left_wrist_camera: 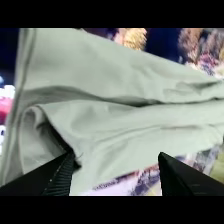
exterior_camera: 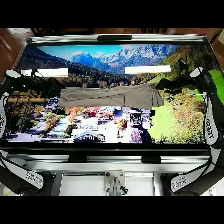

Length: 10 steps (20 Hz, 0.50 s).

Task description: Fold the shirts.

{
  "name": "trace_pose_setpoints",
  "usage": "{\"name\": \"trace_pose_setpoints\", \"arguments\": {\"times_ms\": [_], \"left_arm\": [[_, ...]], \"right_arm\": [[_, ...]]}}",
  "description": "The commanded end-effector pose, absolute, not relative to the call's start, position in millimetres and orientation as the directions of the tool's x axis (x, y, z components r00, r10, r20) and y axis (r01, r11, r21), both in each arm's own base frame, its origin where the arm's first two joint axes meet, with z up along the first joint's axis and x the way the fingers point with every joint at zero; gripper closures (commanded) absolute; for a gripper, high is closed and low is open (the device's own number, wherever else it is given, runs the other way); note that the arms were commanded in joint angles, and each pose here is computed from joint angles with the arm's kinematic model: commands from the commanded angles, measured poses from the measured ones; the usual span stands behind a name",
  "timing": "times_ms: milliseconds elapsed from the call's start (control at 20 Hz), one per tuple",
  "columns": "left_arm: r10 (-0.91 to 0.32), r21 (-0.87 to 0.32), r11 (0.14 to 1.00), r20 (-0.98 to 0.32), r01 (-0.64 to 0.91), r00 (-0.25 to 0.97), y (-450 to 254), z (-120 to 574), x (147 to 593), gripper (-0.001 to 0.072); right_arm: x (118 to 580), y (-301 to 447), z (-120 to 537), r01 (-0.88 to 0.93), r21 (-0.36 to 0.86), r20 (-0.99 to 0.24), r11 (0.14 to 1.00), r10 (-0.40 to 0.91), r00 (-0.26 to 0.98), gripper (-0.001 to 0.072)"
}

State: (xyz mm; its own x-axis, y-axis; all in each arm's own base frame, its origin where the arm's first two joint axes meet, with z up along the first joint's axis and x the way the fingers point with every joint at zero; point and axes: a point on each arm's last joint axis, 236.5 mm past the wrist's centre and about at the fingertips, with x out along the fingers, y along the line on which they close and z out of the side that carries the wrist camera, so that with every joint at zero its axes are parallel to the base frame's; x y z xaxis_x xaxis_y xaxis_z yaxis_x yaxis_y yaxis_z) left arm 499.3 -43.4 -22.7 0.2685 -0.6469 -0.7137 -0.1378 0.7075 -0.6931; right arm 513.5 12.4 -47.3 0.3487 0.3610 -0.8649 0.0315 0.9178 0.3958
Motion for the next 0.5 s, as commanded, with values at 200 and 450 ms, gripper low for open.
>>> {"name": "trace_pose_setpoints", "arguments": {"times_ms": [200, 450], "left_arm": [[-0.695, -0.708, 0.705, -0.699, -0.031, 0.169, -56, 15, 469, 0.0097], [-0.691, -0.699, 0.715, -0.698, 0.032, 0.186, -66, 34, 468, 0.0109]], "right_arm": [[483, 30, -93, 0.096, 0.491, -0.866, 0.866, 0.472, 0.163, 0.0018], [494, 60, -109, 0.138, 0.503, -0.860, 0.853, 0.478, 0.175, 0.0020]]}}
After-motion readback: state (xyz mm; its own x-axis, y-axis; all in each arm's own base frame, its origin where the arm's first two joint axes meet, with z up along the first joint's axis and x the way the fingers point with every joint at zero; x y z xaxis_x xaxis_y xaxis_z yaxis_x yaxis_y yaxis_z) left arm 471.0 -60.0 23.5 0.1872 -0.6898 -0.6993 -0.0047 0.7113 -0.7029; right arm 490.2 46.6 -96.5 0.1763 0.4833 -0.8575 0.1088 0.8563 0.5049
